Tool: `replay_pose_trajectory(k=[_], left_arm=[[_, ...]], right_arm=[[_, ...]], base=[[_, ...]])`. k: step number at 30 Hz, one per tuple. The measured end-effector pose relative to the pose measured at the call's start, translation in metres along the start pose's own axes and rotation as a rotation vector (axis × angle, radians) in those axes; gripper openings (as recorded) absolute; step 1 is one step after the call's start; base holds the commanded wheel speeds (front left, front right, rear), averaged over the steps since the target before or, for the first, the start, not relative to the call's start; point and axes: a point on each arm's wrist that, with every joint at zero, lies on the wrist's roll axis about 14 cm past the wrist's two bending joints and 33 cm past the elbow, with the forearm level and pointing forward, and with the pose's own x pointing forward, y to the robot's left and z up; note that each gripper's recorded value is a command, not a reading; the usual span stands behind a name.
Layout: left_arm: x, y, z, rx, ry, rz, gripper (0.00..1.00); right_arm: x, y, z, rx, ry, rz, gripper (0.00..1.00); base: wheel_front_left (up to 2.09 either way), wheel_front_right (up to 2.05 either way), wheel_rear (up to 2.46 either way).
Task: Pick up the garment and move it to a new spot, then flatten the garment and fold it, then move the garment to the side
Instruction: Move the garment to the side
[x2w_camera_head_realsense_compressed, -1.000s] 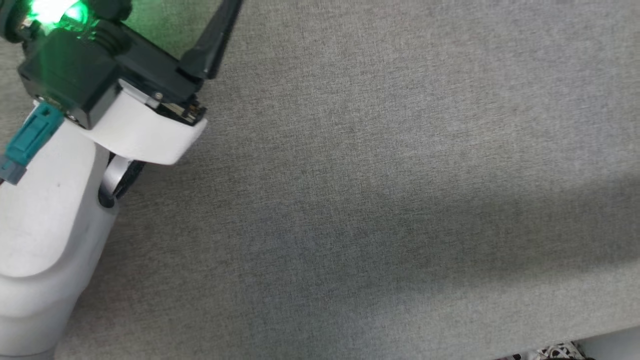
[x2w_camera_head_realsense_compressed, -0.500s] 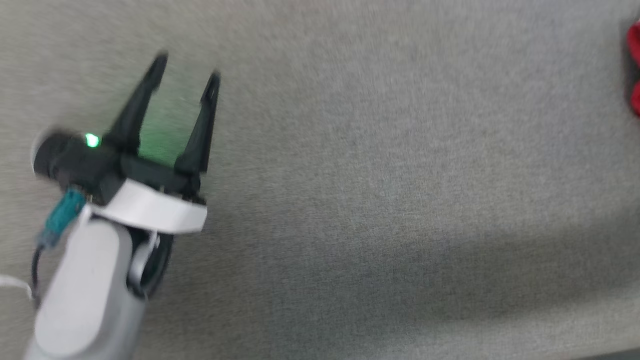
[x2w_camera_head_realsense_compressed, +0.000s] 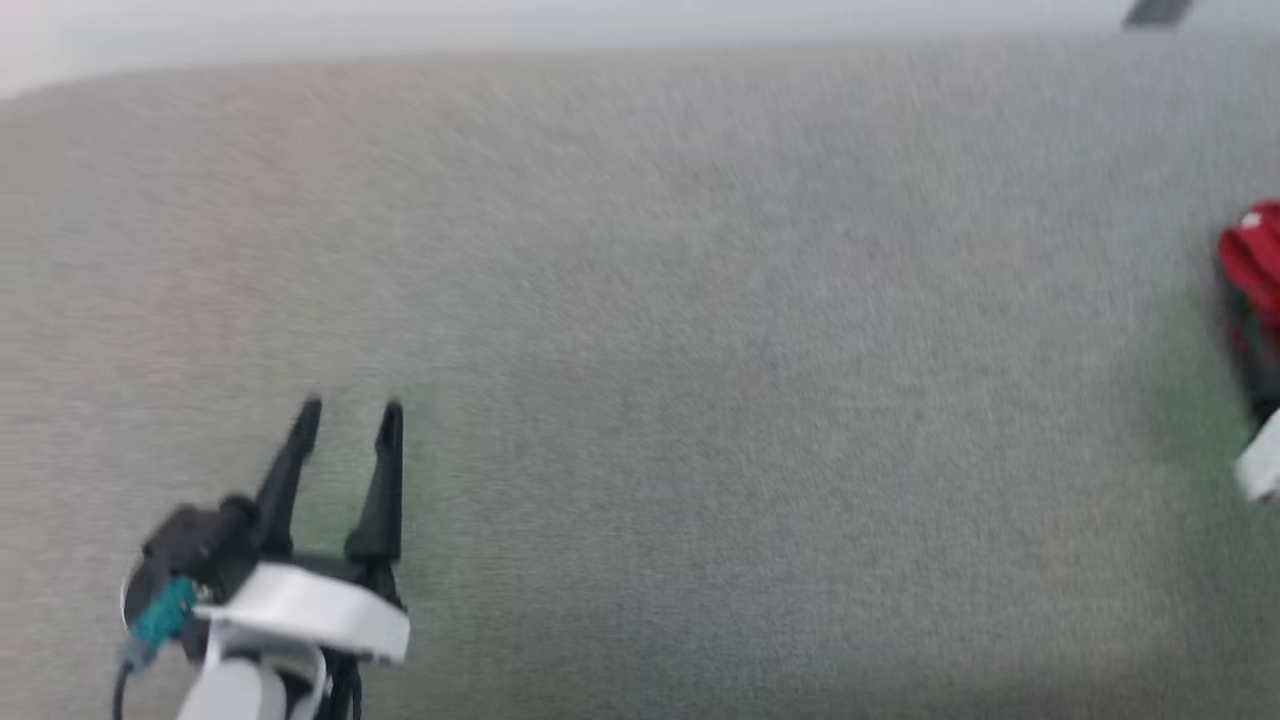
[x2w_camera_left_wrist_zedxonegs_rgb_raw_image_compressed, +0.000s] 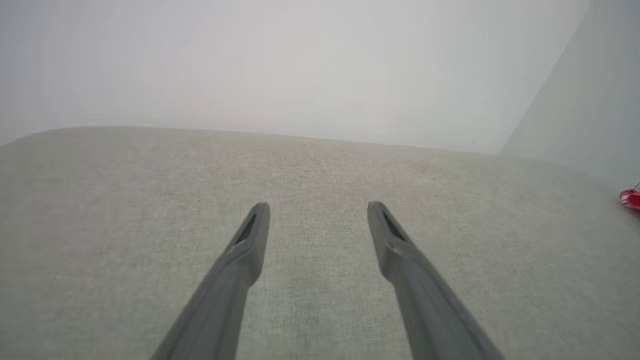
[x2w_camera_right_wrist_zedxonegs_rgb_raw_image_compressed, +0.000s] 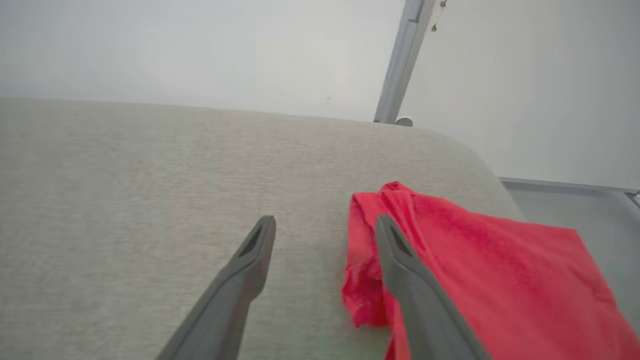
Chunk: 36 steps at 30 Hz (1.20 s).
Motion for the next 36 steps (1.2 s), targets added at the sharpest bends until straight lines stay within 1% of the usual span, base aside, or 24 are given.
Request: replay_pose_trajectory(k=[2, 6, 15, 23, 28, 36], left_arm=[[-0.017, 0.005, 0.001, -0.01, 0.003, 0.037, 1.0], [-0.046, 0.013, 0.006, -0.028, -0.011, 0.094, 1.0], [-0.09, 0.021, 0.024, -0.04, -0.073, 0.161, 1.0], [-0.108, 0.023, 0.039, -0.032, -0.128, 0.178, 1.0], [-0.117, 0.021, 0.044, -0.024, -0.149, 0.182, 1.0], [-0.132, 0.02, 0.045, -0.02, -0.153, 0.193, 1.0]], right_arm=[[-0.007, 0.023, -0.001, 0.02, -0.021, 0.052, 1.0], [-0.025, 0.059, 0.002, 0.042, -0.063, 0.138, 1.0], [-0.06, 0.107, 0.014, 0.112, -0.15, 0.249, 1.0], [-0.082, 0.114, 0.034, 0.148, -0.244, 0.262, 1.0], [-0.097, 0.112, 0.036, 0.17, -0.282, 0.253, 1.0], [-0.114, 0.108, 0.031, 0.187, -0.278, 0.226, 1.0]], base=[[0.0, 0.0, 0.0], [0.0, 0.0, 0.0], [0.0, 0.0, 0.0], [0.0, 0.0, 0.0], [0.0, 0.0, 0.0], [0.0, 0.0, 0.0]])
